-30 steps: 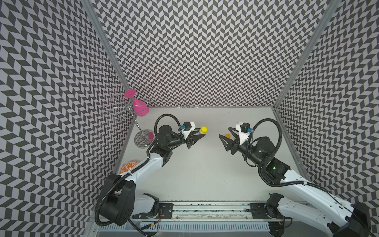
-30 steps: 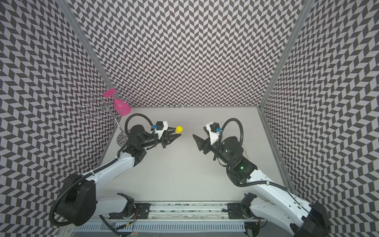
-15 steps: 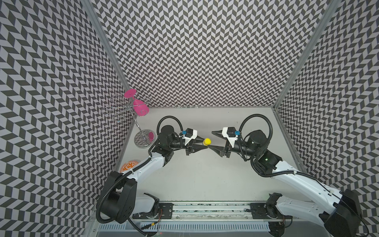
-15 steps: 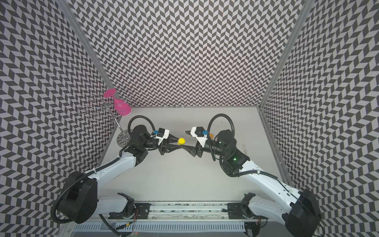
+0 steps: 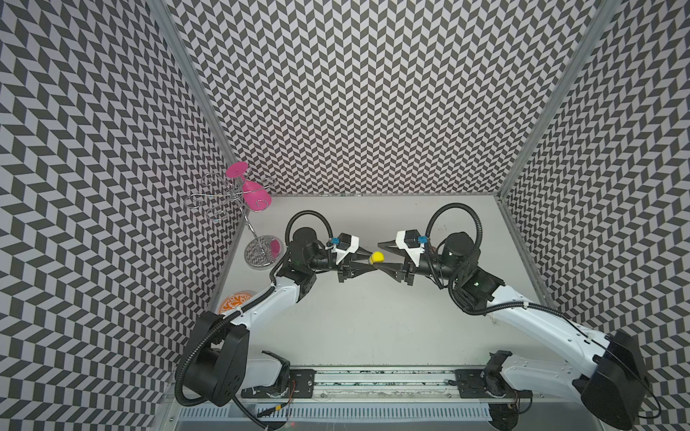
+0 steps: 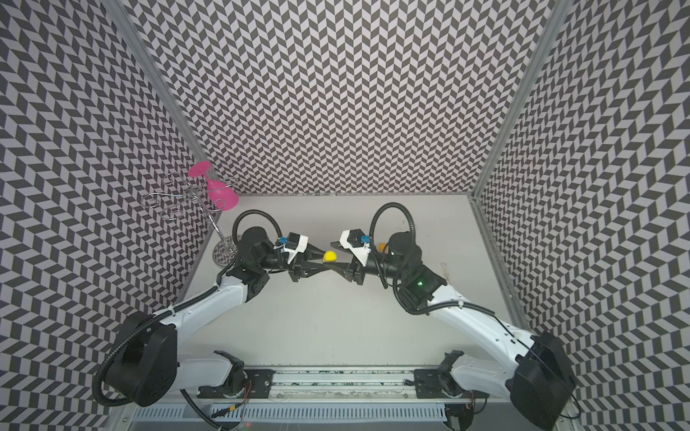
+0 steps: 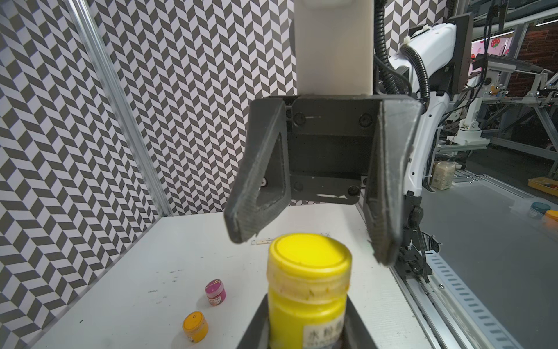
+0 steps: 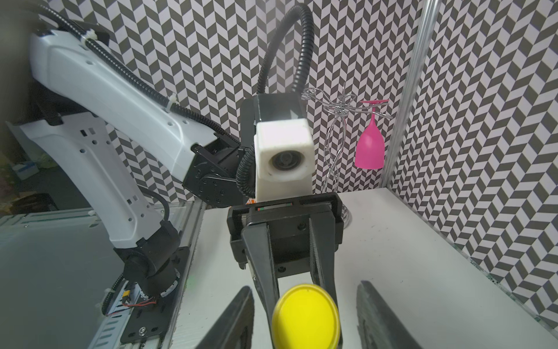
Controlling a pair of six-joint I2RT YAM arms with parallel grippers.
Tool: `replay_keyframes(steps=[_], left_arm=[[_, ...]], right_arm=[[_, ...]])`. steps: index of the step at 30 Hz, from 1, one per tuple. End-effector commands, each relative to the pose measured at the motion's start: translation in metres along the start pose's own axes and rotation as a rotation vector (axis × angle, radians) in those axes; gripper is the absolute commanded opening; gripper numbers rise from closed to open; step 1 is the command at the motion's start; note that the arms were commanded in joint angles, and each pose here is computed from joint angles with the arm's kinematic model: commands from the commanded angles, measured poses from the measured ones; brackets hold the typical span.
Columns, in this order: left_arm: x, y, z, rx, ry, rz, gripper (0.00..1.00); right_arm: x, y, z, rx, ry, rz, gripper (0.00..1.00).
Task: Close the paint jar lid
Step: Screw the lid onto the paint jar.
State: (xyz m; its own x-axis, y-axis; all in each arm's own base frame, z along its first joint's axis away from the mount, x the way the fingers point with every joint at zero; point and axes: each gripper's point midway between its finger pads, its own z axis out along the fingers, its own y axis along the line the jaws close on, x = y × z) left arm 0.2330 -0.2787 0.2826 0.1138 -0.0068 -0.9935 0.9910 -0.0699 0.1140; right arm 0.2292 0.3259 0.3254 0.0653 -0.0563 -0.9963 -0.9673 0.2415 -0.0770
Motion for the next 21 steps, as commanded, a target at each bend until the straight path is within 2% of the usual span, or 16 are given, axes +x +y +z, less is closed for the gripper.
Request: replay_keyframes(steps=[1,11,16,21], left_arm=[[-0.014,-0.003,0.002,0.026,-0.014,0.036,0.27],[-0.014,-0.002,0.002,0.023,-0.014,0.035,0.27],[-0.015,0.0,0.002,0.015,-0.014,0.04,0.27],[-0.02,0.002,0.0,-0.017,-0.021,0.063,0.26]], right_arm=[[-0.018,-0.003,0.003,0.006,-0.044,-0.033,0.52],[-0.014,-0.005,0.006,0.007,-0.031,-0.019,0.4],[-0.009,-0.006,0.009,0.002,-0.018,0.001,0.29],[-0.002,-0.007,0.014,0.001,0.006,0.025,0.23]])
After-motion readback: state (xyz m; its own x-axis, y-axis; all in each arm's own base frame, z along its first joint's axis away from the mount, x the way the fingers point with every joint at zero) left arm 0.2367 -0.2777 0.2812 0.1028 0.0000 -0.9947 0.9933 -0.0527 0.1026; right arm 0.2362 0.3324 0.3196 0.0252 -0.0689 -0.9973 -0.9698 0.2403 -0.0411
